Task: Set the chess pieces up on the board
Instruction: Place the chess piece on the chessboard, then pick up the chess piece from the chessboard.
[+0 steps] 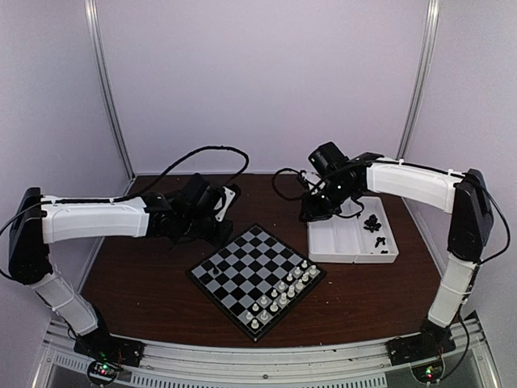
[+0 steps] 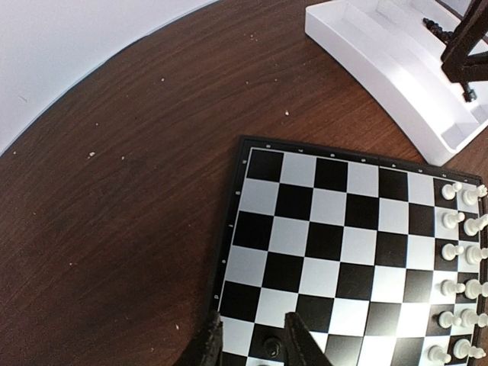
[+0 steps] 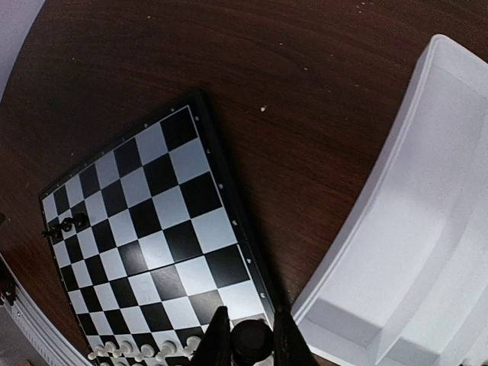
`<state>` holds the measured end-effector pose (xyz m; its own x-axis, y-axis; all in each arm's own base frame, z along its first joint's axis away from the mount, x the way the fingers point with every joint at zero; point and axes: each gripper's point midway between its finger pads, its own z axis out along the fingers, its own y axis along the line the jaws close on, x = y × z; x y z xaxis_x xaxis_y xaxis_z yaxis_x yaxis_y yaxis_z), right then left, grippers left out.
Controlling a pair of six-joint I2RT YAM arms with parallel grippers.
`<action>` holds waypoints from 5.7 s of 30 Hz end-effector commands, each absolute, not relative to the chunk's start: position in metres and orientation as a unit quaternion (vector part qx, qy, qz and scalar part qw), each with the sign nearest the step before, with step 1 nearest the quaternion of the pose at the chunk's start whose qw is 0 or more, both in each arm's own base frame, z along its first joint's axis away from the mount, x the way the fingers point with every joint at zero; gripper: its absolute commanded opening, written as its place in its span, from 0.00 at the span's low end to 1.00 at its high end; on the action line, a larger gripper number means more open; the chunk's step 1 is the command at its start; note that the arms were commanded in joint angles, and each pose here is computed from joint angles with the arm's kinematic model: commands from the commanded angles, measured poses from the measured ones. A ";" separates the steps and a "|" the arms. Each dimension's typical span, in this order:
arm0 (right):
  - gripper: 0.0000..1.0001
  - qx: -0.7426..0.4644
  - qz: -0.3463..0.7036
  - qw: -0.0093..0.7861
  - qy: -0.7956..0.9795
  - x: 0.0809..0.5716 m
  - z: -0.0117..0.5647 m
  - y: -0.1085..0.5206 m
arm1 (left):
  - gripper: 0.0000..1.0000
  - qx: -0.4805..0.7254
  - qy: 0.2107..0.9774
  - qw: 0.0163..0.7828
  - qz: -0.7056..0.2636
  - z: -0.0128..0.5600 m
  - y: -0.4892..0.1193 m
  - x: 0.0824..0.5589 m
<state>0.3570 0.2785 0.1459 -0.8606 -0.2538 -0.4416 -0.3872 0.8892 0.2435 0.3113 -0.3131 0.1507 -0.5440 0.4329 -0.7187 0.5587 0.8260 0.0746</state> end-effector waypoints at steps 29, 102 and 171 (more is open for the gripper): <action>0.21 -0.101 0.277 0.174 0.939 0.352 0.060 0.390 | 0.29 0.263 0.875 0.397 -0.088 0.158 -0.286 0.298; 0.21 0.040 0.156 0.407 0.899 0.349 0.162 0.198 | 0.39 0.357 0.896 0.252 -0.082 0.057 -0.432 0.312; 0.22 0.035 0.181 0.383 0.905 0.358 0.157 0.217 | 0.17 0.390 0.885 0.217 -0.131 0.024 -0.405 0.307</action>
